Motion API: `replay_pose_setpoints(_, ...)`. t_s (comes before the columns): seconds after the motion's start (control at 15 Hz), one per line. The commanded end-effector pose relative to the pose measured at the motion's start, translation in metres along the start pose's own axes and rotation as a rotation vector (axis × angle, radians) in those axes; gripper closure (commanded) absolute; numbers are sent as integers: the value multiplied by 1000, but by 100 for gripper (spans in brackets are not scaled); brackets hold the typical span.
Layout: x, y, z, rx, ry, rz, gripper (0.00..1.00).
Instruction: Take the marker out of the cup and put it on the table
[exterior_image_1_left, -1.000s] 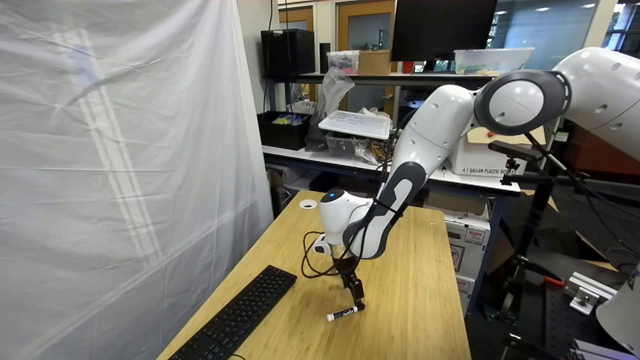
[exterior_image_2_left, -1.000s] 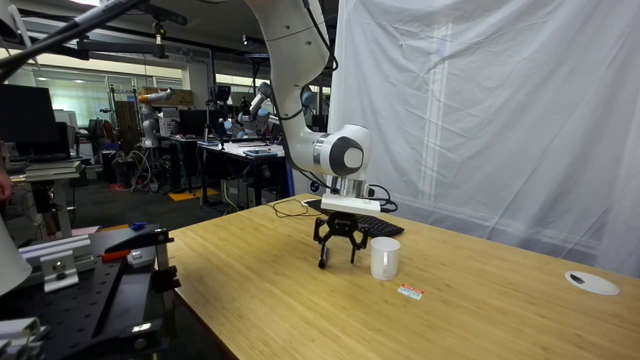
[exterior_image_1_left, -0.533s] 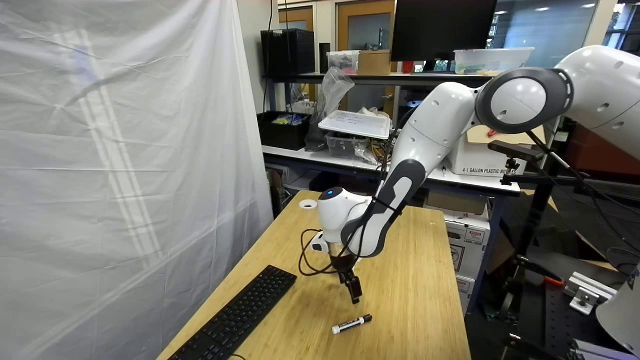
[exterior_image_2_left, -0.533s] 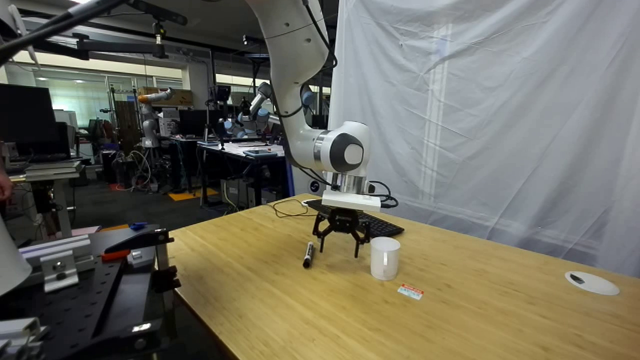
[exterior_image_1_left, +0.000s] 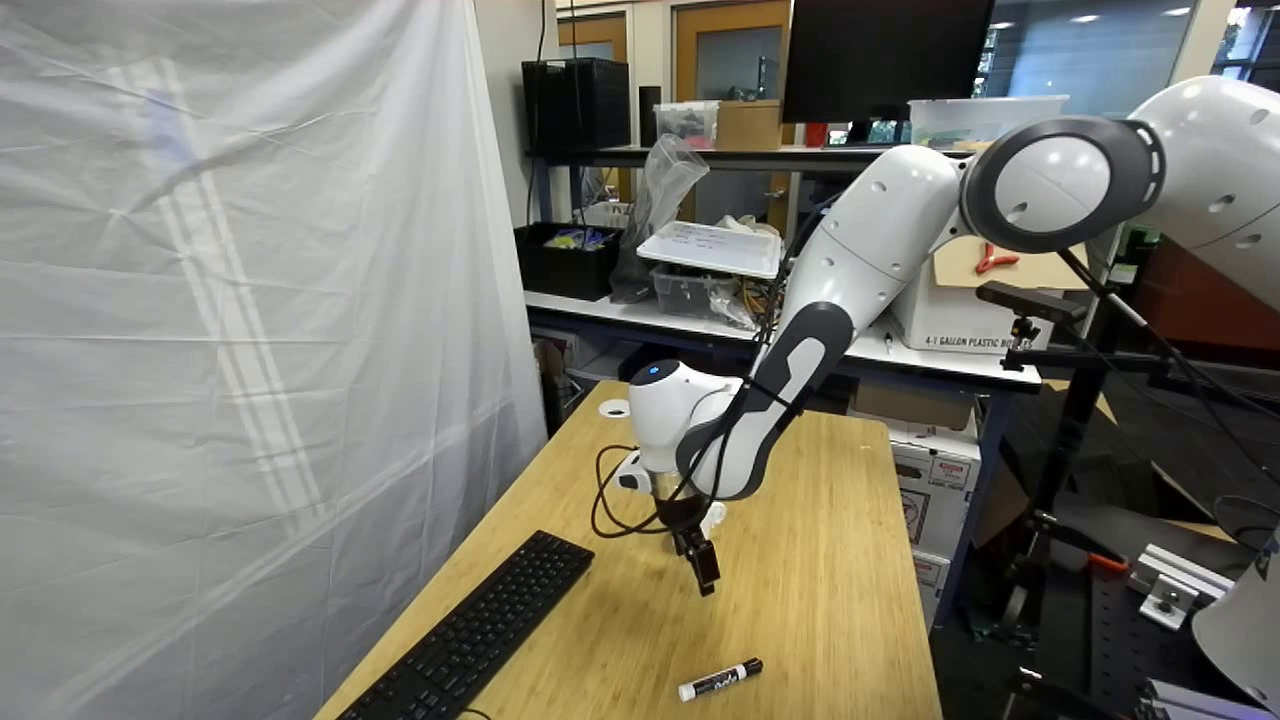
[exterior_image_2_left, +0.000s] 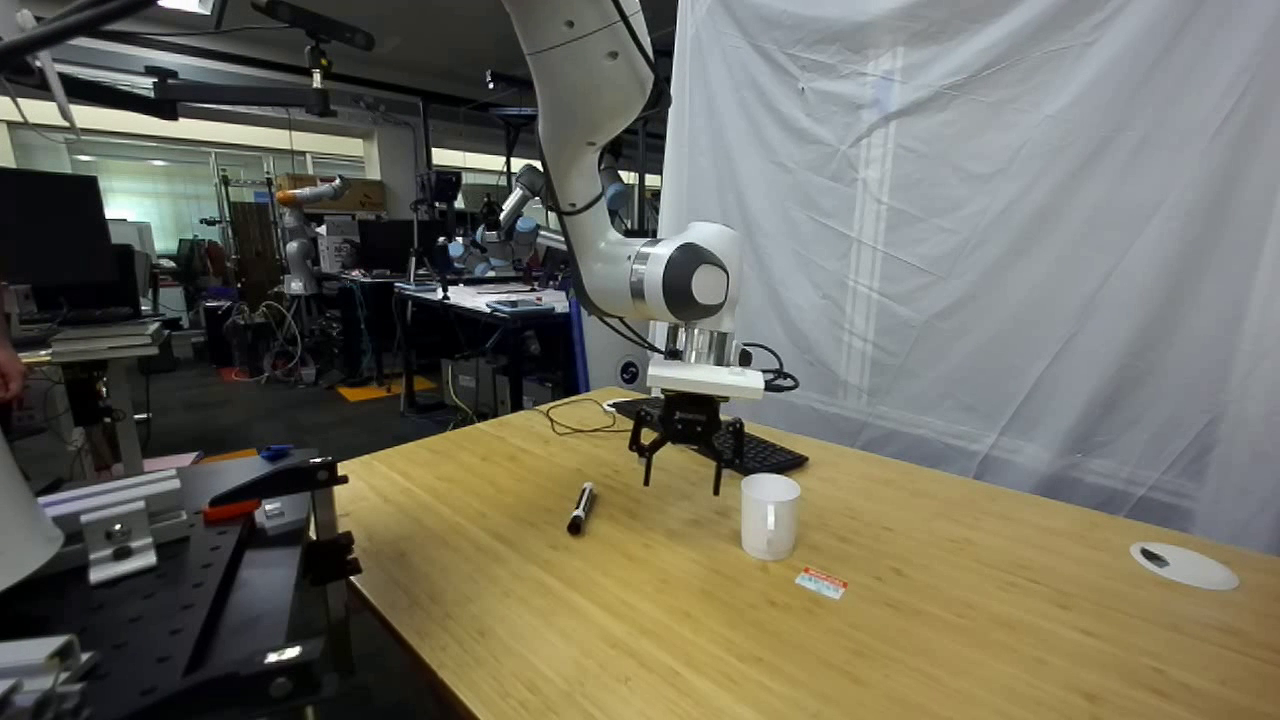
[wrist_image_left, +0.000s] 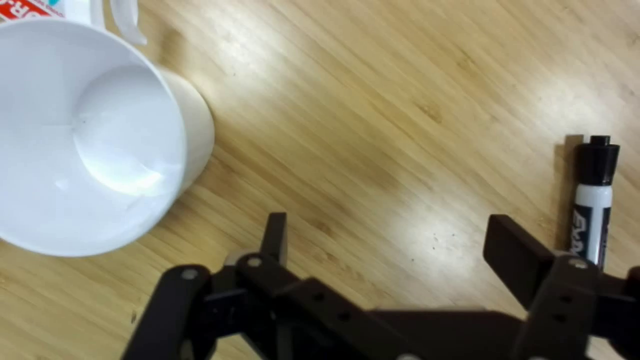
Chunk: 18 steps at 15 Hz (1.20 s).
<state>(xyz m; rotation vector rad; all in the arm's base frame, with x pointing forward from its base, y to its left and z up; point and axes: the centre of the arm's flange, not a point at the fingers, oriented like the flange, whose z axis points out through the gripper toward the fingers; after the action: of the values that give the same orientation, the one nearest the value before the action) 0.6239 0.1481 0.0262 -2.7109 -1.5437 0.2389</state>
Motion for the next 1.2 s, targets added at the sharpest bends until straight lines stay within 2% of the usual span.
replay_pose_setpoints(0.0, -6, -7, -13, 1, -29, 5, 0)
replay_pose_setpoints(1.13, 1, -3, -8, -1, -7, 0, 0)
